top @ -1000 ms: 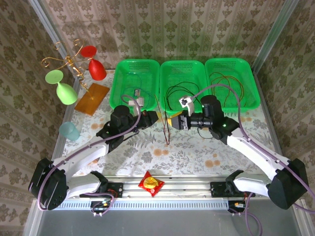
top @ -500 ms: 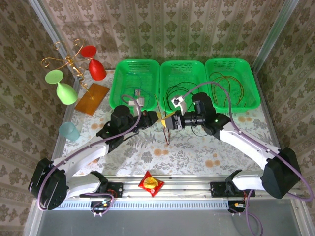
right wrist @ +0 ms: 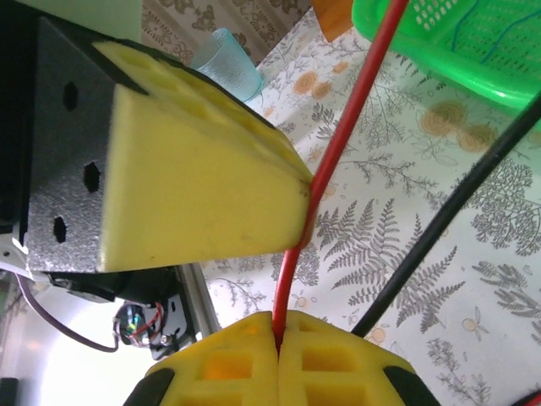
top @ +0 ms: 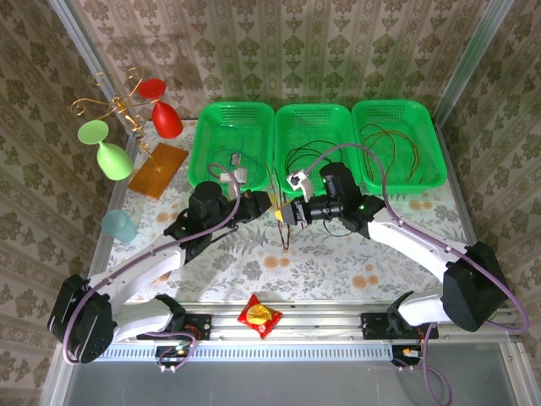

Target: Untangle the cables

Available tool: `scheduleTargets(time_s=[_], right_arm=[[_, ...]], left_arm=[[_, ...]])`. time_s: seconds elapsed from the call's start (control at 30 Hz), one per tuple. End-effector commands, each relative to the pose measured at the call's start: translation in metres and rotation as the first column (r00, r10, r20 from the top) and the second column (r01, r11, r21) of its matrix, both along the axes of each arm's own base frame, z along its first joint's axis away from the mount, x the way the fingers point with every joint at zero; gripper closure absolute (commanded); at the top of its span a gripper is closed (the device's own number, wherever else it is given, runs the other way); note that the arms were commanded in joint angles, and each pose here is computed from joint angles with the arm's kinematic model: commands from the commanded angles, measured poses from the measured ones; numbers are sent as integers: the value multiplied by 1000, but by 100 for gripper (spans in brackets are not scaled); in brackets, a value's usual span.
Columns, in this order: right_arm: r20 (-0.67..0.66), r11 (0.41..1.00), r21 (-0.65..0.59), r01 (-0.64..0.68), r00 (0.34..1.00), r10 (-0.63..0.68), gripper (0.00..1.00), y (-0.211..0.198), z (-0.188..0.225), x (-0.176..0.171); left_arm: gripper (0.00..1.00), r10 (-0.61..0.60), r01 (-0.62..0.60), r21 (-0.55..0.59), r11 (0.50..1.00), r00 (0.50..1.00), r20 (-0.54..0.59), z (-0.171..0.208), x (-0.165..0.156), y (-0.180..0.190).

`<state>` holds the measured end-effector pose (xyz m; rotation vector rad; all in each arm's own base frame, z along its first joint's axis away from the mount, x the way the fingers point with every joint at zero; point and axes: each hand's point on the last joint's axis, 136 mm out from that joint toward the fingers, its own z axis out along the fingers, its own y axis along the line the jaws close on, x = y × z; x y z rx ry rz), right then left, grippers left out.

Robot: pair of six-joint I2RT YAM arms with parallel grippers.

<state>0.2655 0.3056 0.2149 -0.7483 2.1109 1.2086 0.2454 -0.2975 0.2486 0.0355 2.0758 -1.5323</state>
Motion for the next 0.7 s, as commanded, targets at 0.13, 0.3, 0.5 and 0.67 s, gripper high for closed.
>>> scheduleTargets(time_s=[0.13,0.3,0.5,0.67], right_arm=[[61,1000,6,-25,998,25,100,2,13,-2],[72,999,25,-36,997,34,100,-2,18,-4],[80,993,114,-28,997,19,100,-5,36,0],[91,986,160,-36,996,22,100,-3,52,-2]], left_arm=[[49,14,-12,-21,1000,997,82,30,-3,9],[49,76,-70,-66,995,992,100,39,-5,30],[48,124,-113,-126,986,989,83,36,-8,51],[46,117,-103,-193,976,991,60,30,-7,54]])
